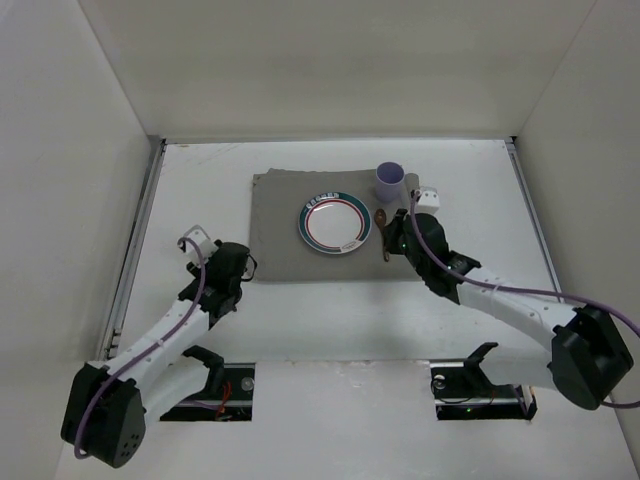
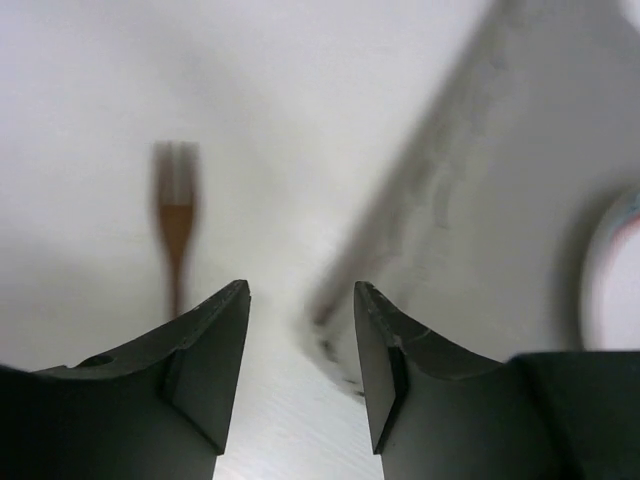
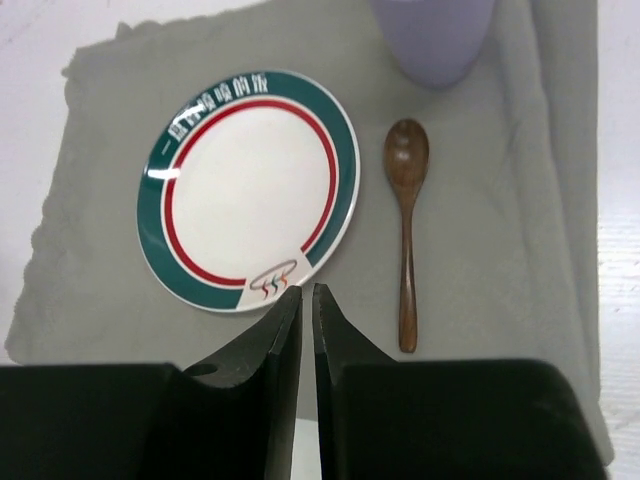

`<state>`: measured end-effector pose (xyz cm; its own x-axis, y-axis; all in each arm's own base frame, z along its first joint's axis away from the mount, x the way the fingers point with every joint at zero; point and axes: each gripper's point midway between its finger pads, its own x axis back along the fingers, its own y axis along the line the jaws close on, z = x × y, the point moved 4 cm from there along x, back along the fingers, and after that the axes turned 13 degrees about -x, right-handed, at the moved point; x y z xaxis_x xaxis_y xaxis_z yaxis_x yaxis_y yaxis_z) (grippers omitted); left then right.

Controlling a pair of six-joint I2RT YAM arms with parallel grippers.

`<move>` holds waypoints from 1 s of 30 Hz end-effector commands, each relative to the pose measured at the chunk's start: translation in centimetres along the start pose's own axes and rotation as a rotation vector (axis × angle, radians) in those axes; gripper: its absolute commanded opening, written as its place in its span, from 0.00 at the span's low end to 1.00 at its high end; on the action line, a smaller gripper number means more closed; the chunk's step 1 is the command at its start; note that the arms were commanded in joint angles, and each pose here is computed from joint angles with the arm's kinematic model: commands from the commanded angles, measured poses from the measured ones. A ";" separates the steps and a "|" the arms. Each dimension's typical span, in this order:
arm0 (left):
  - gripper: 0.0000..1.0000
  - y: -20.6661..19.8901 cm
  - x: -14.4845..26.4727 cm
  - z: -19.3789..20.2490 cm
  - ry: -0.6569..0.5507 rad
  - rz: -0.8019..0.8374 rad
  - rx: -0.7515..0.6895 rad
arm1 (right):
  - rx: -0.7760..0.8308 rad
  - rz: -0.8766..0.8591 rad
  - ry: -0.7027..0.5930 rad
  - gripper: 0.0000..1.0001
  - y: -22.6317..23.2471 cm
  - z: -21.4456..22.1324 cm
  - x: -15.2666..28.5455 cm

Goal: Set the dinner table for one person

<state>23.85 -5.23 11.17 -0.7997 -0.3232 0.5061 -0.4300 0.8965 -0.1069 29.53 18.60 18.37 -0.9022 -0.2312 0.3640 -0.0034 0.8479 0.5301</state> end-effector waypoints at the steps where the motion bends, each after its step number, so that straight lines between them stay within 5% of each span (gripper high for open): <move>1: 0.43 4.3 0.4 1.7 0.143 -0.157 -0.052 | -0.083 -0.081 -0.103 0.17 2.0 -1.4 -0.2; 13: 0.31 4.9 -1.9 3.8 0.245 -0.196 -0.115 | -0.206 -0.100 -0.235 0.35 0.0 -4.3 2.3; 18: 0.27 4.7 -2.6 4.5 0.256 -0.201 -0.123 | -0.288 -0.128 -0.415 0.45 -1.4 -6.9 5.6; 30: 0.14 4.4 -3.2 5.2 0.272 -0.199 -0.140 | -0.444 -0.084 -0.632 0.48 -5.7 -10.0 9.8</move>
<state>22.16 -1.61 4.81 -0.5556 -0.4292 0.7121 -0.5053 0.8544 0.1207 25.20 7.78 25.39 -0.9929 0.0876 -0.0804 -0.0138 0.5864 0.8099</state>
